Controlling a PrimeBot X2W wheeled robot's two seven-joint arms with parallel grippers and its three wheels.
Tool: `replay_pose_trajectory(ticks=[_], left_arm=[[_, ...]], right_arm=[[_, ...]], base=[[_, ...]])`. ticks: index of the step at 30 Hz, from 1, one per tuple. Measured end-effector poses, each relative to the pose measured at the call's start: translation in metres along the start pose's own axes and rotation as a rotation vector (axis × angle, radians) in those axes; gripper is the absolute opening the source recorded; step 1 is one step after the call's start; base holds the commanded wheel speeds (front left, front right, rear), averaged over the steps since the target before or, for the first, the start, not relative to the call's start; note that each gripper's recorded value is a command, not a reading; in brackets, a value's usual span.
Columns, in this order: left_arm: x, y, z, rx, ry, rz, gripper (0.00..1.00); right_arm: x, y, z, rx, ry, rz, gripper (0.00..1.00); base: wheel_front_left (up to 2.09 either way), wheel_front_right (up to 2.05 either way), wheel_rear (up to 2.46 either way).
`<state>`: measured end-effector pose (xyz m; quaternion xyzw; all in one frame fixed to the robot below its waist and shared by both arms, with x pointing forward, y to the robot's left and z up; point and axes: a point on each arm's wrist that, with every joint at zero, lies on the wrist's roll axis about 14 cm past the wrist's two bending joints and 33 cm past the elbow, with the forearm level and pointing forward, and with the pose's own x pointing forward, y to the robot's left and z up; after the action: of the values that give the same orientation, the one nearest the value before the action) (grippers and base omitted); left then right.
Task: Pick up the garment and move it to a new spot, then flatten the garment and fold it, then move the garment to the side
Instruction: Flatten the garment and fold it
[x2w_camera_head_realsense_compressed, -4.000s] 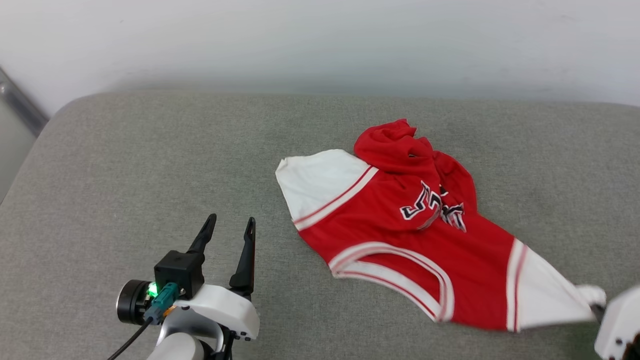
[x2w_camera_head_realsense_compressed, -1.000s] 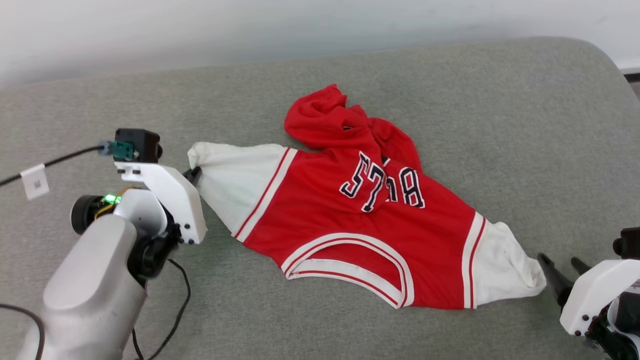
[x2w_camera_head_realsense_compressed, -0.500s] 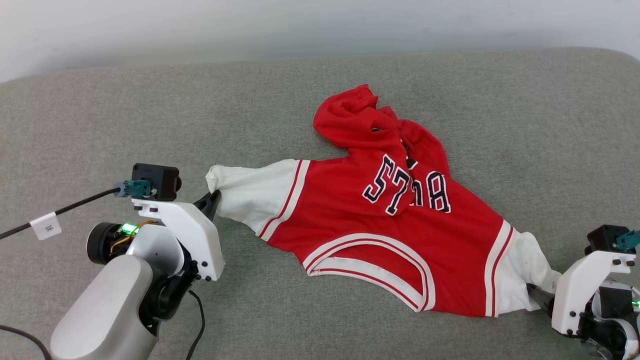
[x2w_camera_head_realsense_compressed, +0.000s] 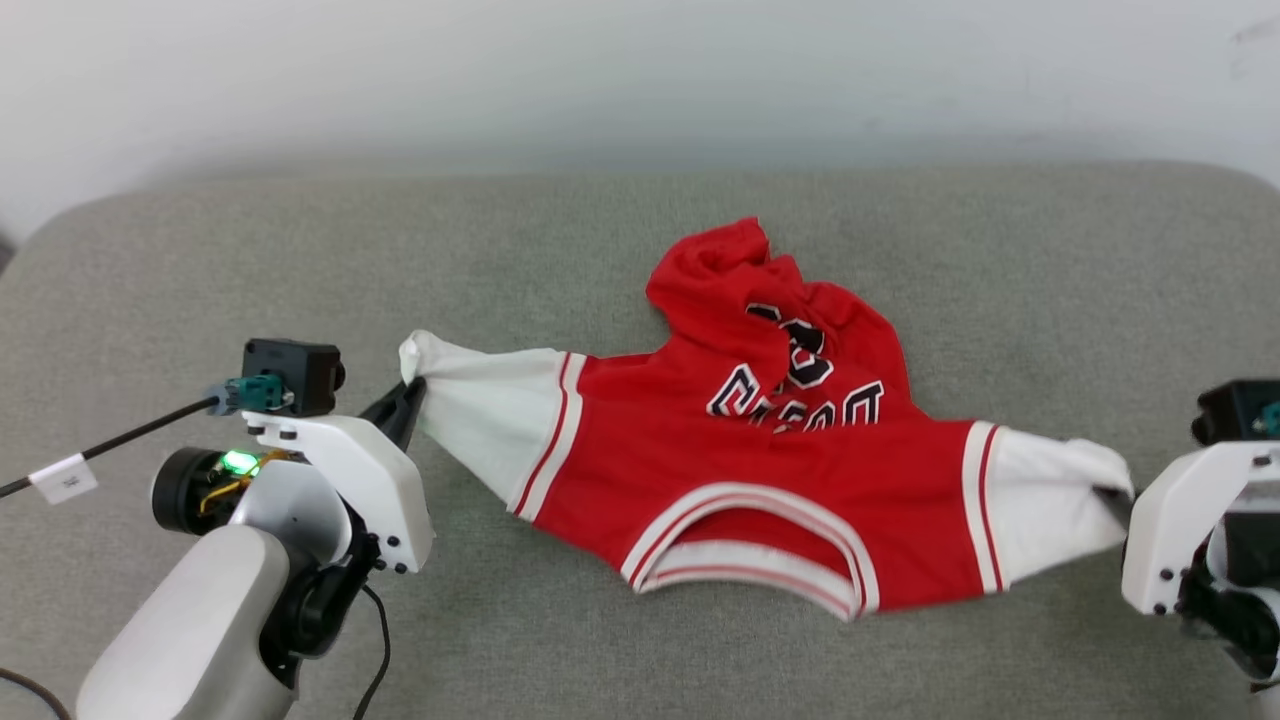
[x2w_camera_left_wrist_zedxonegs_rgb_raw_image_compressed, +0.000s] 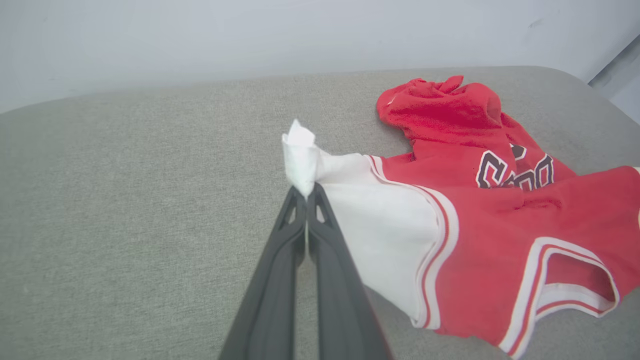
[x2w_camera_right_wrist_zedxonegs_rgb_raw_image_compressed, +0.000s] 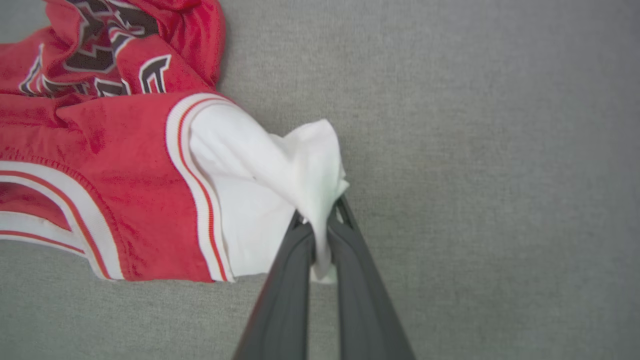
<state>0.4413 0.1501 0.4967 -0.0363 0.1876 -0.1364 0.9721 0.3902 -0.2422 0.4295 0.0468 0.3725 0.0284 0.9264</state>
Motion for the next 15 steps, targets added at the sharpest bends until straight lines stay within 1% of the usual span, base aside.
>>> replay_pose_trajectory(ticks=[5, 7, 10, 15], left_arm=[[-0.019, 0.0, 0.04, 0.04, -0.118, 0.016, 0.0], [-0.024, -0.001, 0.065, 0.063, -0.182, 0.018, 0.0], [-0.027, 0.0, 0.102, 0.097, -0.265, 0.025, 0.0], [-0.015, 0.004, 0.162, 0.138, -0.394, 0.034, 0.0]], right_arm=[[-0.032, 0.01, 0.061, -0.087, -0.185, 0.001, 0.0], [-0.043, 0.013, 0.084, -0.117, -0.249, -0.006, 0.0], [-0.051, 0.02, 0.116, -0.148, -0.315, -0.003, 0.0], [-0.054, 0.028, 0.174, -0.188, -0.415, -0.007, 0.0]], base=[[0.0, 0.0, 0.0], [0.0, 0.0, 0.0], [0.0, 0.0, 0.0], [0.0, 0.0, 0.0]])
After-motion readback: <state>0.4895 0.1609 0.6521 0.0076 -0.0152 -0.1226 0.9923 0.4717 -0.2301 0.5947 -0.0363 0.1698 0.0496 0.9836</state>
